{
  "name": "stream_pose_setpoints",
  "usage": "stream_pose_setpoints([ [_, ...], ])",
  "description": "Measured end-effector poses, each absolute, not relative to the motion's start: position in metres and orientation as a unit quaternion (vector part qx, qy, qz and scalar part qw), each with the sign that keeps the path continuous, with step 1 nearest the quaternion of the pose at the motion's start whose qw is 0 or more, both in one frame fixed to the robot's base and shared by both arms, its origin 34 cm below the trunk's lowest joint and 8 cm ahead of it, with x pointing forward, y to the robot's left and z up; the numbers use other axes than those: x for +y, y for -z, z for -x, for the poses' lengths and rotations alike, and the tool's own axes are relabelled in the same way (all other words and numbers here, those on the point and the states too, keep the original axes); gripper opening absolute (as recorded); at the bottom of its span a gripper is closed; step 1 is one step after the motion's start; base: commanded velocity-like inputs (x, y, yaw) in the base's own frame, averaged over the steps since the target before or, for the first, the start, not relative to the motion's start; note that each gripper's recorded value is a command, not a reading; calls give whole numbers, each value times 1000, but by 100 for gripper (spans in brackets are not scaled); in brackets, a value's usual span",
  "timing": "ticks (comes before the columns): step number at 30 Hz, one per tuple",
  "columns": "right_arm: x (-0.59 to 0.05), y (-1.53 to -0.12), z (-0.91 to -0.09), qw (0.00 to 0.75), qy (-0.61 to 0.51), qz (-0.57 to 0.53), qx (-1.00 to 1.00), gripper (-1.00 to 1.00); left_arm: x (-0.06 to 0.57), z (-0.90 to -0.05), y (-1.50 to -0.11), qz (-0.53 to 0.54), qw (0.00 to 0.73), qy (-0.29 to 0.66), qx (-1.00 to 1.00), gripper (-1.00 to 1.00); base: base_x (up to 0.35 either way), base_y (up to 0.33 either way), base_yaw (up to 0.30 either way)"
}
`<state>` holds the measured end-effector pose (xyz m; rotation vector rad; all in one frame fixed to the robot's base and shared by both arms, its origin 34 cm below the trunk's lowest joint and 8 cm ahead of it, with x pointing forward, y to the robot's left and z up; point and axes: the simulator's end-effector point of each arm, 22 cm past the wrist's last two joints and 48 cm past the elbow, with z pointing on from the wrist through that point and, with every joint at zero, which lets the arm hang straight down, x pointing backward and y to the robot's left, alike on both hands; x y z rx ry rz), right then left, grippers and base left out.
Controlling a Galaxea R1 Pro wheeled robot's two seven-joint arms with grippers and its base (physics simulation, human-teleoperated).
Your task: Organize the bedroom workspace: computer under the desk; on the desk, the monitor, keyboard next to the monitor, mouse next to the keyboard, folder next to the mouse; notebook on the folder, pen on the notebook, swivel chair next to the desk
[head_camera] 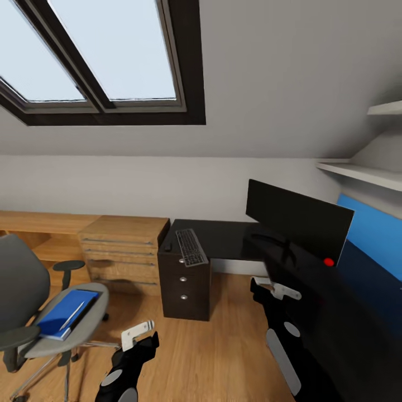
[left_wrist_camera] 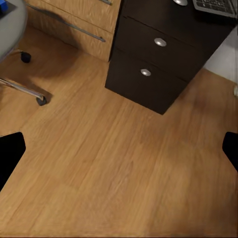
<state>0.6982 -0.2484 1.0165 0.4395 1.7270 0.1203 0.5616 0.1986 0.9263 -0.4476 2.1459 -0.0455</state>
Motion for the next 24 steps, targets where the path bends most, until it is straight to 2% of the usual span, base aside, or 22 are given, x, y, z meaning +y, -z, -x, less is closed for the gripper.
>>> stream_pose_setpoints([
  [3, -249, -1016, -698, 627, -51, -191, 754, 100, 193, -560, -925, 175, 456, 21, 872, 100, -233, -260, -64],
  [13, -249, -1012, -698, 624, -51, -192, 756, 100, 189, -559, -924, 170, 454, 22, 874, 100, -216, -282, -223],
  [24, -249, -1012, -698, 624, -51, -192, 756, 100, 187, -558, -923, 169, 454, 23, 875, 100, -207, -288, -32],
])
